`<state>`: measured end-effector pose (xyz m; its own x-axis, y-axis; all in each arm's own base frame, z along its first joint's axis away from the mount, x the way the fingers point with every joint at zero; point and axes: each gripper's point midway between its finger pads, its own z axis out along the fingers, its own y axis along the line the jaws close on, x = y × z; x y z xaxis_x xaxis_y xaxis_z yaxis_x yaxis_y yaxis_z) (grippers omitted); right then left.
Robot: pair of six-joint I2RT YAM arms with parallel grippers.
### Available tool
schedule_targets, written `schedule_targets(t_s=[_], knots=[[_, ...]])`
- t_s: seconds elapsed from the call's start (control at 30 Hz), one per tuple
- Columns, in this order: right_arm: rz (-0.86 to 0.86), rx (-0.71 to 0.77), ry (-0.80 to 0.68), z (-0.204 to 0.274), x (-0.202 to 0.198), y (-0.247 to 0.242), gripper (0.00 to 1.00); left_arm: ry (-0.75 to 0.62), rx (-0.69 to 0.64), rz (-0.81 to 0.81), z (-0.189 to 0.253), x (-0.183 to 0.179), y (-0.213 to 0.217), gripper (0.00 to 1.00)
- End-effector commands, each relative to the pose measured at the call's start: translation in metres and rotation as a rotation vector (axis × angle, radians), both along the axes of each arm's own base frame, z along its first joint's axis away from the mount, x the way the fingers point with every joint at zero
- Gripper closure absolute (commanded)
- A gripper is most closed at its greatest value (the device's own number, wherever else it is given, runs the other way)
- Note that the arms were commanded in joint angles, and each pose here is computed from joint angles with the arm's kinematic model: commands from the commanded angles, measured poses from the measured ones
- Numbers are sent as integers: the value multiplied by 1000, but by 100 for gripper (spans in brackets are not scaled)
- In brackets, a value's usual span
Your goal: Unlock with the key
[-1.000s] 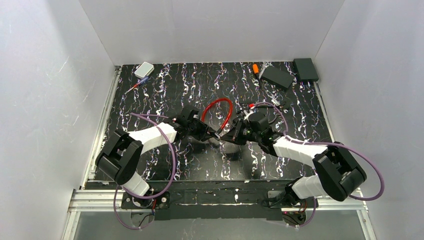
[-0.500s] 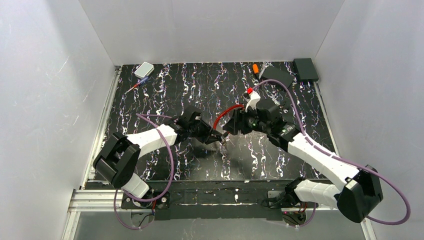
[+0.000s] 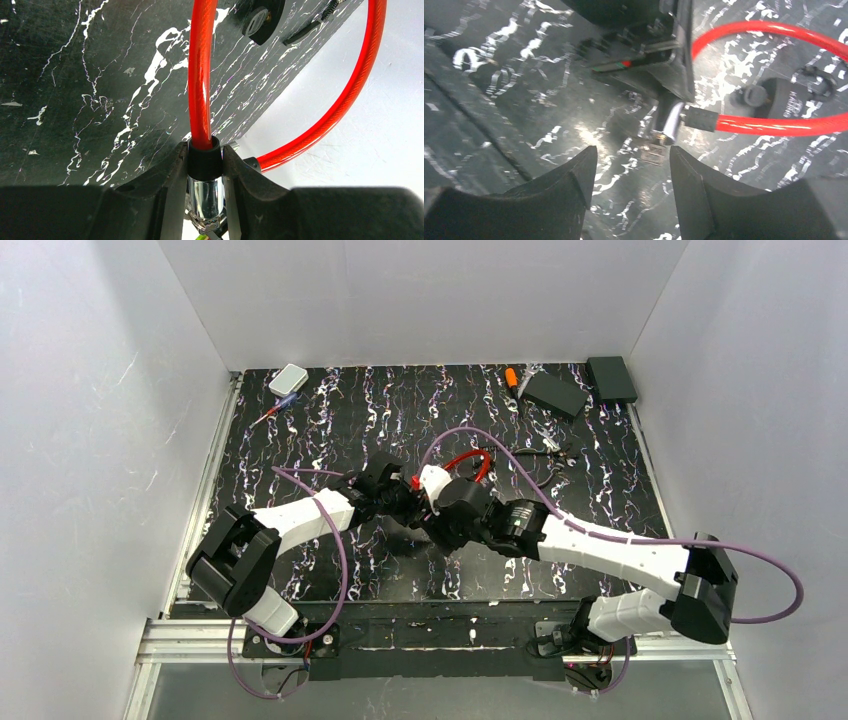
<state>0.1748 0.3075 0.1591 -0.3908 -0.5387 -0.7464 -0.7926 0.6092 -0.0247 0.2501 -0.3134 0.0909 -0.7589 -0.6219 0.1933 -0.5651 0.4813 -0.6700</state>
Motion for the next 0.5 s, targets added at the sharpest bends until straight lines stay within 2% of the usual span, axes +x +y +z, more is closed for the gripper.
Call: schedule_targets(t_s=[0.0, 0.13, 0.47], knots=[[-48, -89, -136, 17, 25, -9, 38, -47, -44, -16, 22, 2, -4, 100], [-47, -161, -145, 8, 26, -11, 39, -52, -44, -15, 23, 3, -3, 100], [-42, -188, -175, 0, 29, -5, 45, -51, -44, -19, 23, 3, -4, 100]])
